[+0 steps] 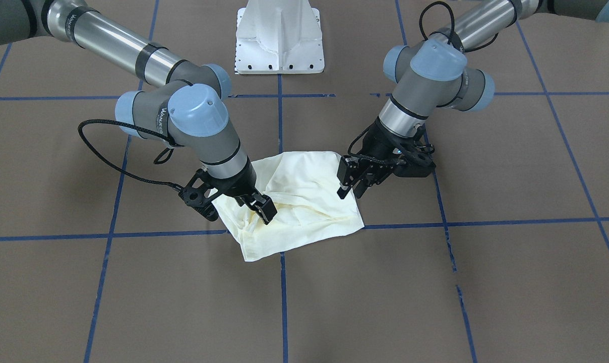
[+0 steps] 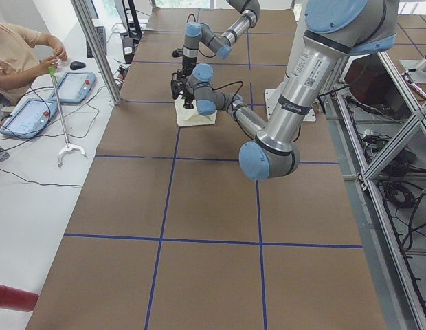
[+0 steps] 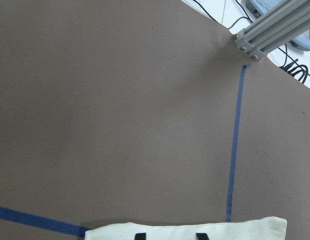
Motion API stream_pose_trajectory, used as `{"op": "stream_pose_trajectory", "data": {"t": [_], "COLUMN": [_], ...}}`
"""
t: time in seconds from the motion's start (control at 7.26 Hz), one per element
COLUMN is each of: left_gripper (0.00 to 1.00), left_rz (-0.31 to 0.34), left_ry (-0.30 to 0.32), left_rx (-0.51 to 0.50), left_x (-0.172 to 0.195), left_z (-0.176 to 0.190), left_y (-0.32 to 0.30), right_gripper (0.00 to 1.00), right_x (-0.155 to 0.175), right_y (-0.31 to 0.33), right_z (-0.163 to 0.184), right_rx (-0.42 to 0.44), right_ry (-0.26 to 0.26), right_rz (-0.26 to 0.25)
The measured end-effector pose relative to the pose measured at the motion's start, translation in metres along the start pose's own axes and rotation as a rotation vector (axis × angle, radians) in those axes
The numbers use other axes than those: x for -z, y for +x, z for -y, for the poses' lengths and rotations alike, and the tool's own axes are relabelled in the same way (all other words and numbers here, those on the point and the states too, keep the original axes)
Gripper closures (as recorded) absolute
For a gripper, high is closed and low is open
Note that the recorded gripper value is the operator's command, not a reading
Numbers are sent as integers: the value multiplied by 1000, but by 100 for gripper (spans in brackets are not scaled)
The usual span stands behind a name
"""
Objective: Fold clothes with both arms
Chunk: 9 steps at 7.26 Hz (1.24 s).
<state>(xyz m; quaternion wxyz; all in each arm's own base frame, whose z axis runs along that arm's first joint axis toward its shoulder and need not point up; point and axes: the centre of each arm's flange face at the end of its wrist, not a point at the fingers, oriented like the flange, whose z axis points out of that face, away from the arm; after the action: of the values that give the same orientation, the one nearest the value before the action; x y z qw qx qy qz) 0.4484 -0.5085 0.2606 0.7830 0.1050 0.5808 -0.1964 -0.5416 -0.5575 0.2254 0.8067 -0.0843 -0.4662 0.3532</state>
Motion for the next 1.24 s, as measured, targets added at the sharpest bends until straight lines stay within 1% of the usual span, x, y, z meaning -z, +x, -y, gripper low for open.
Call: {"op": "stream_pose_trajectory", "data": {"t": [0.14,0.28,0.41,0.69,0.96,1.1,1.24], "left_gripper": [48,48,49,49,49,49,49], "left_rz": [1,7,12,-1,-18,-9,4], "left_ry": [-3,-4,-8,-24,-59,-64,-56], "left_rx": [-2,-3,-8,-34,-57,-66,-74], "left_x": [0,0,-3,-5,11,13,11], "left_z": [-4,-5,-12,-47,-87,-105,-120], "left_y": [-2,-8,-13,-11,-19,-30,-39], "right_gripper": [53,100,100,100,100,100,100], "right_x": [-3,-8,-13,-20,-21,-22,-21], "right_y": [1,3,5,7,8,8,8], "right_z": [-2,0,2,6,9,11,13], "right_rx": [-8,-19,-27,-30,-31,-32,-33], "right_ry": [0,3,6,10,14,16,18], "right_rz": [-6,-16,-25,-36,-39,-40,-39]}}
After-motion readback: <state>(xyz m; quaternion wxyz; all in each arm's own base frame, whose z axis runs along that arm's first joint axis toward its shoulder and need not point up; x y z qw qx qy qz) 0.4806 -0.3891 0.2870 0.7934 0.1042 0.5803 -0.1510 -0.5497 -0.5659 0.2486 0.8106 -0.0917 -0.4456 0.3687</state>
